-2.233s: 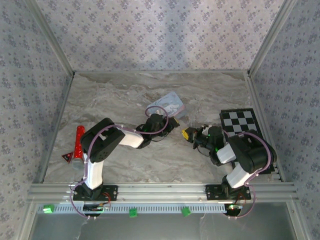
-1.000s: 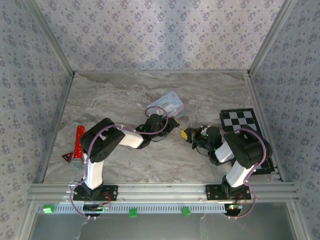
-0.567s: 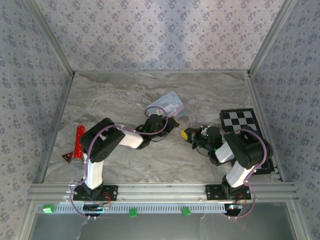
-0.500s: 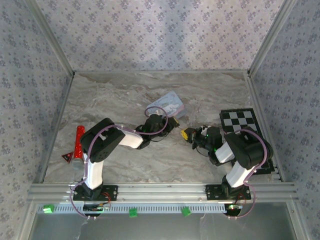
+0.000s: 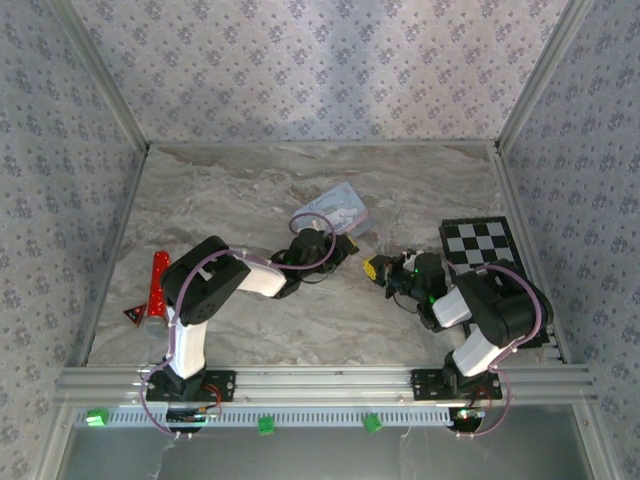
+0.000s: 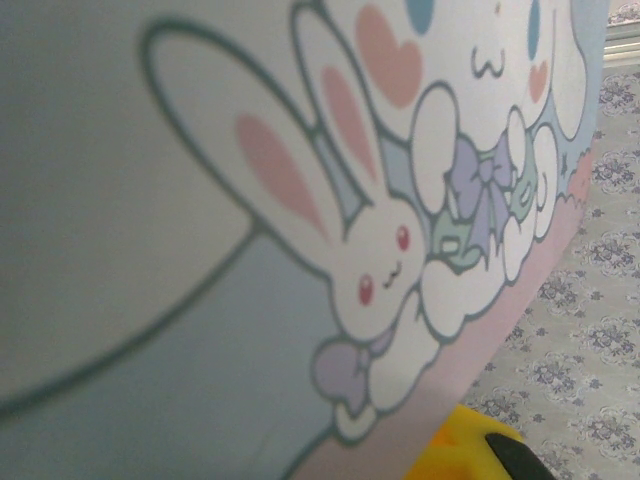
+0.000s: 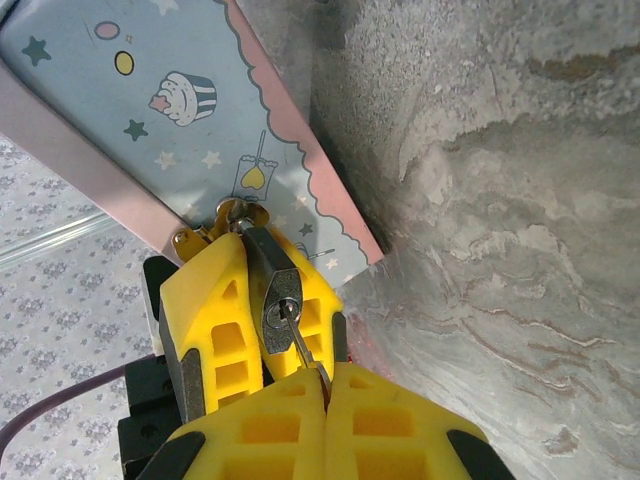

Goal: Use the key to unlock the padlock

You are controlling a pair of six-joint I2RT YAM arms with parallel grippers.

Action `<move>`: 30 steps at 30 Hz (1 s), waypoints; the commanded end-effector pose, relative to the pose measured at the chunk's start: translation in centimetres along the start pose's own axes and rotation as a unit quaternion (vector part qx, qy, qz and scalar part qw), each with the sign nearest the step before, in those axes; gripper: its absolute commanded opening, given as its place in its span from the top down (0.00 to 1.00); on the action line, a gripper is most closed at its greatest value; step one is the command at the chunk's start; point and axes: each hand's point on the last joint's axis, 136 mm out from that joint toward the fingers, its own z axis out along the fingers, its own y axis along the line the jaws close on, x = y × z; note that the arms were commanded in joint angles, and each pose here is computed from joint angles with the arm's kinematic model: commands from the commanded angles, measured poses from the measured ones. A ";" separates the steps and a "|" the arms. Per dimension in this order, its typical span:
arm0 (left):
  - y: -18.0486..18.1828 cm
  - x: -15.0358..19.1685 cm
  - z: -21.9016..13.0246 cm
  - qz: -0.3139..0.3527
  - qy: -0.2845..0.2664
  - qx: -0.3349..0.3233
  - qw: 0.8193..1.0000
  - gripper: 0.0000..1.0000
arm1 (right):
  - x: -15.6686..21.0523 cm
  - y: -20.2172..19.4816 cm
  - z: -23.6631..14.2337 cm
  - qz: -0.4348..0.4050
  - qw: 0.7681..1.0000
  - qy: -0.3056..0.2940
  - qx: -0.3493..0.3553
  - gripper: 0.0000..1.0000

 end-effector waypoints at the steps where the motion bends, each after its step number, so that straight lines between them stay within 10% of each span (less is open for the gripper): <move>1: 7.7 2.6 -0.4 -0.074 0.050 -0.111 0.990 0.86 | -0.2 0.7 0.2 -0.014 1.000 -0.005 -0.007 1.00; 30: 6.6 3.3 -0.2 -0.071 0.062 -0.098 0.991 0.85 | 0.0 1.6 1.2 -0.031 0.999 0.001 -0.011 1.00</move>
